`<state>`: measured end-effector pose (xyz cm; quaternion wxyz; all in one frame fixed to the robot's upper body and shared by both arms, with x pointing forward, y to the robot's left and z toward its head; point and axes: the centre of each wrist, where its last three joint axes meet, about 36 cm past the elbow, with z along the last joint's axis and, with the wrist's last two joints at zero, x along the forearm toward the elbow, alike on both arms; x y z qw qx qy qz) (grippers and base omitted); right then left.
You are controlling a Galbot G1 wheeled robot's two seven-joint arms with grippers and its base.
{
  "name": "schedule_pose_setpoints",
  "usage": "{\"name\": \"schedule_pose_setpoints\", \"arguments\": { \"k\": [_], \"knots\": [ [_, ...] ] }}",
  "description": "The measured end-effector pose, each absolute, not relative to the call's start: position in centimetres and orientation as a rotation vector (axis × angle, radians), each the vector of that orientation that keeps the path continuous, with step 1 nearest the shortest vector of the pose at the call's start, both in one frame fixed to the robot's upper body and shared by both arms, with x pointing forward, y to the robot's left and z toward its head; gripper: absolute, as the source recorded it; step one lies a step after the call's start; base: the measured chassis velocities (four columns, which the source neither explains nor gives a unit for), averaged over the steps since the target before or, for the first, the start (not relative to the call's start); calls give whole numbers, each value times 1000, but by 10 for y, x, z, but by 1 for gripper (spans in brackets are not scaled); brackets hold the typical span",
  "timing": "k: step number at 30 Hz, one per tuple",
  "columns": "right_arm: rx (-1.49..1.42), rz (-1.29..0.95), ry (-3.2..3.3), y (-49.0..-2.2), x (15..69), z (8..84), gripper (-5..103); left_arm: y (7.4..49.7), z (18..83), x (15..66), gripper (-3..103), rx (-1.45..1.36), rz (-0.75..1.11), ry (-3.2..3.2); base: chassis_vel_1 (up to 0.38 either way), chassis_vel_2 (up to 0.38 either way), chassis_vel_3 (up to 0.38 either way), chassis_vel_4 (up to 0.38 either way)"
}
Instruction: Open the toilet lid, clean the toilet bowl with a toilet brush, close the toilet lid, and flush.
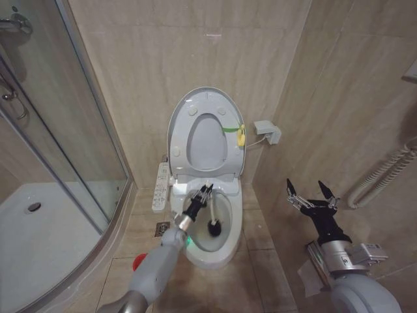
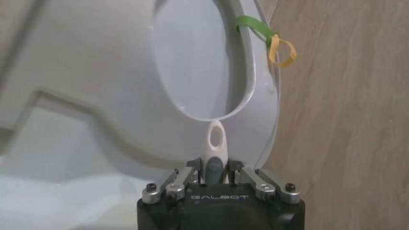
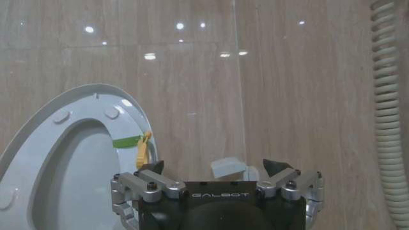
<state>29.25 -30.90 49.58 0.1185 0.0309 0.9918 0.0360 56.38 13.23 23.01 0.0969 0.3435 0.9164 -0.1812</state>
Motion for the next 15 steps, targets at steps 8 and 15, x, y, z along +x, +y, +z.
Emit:
{"name": "schedule_pose_setpoints", "arguments": {
  "k": [8,15],
  "knots": [
    [82,109,2898,-307,293,496,100,134,250,583,26,1024,-435,2654,0,0,0,0],
    [90,106,2895,-309,290,496,100,114,253,597,26,994,-482,2639,0,0,0,0]
  ]
}}
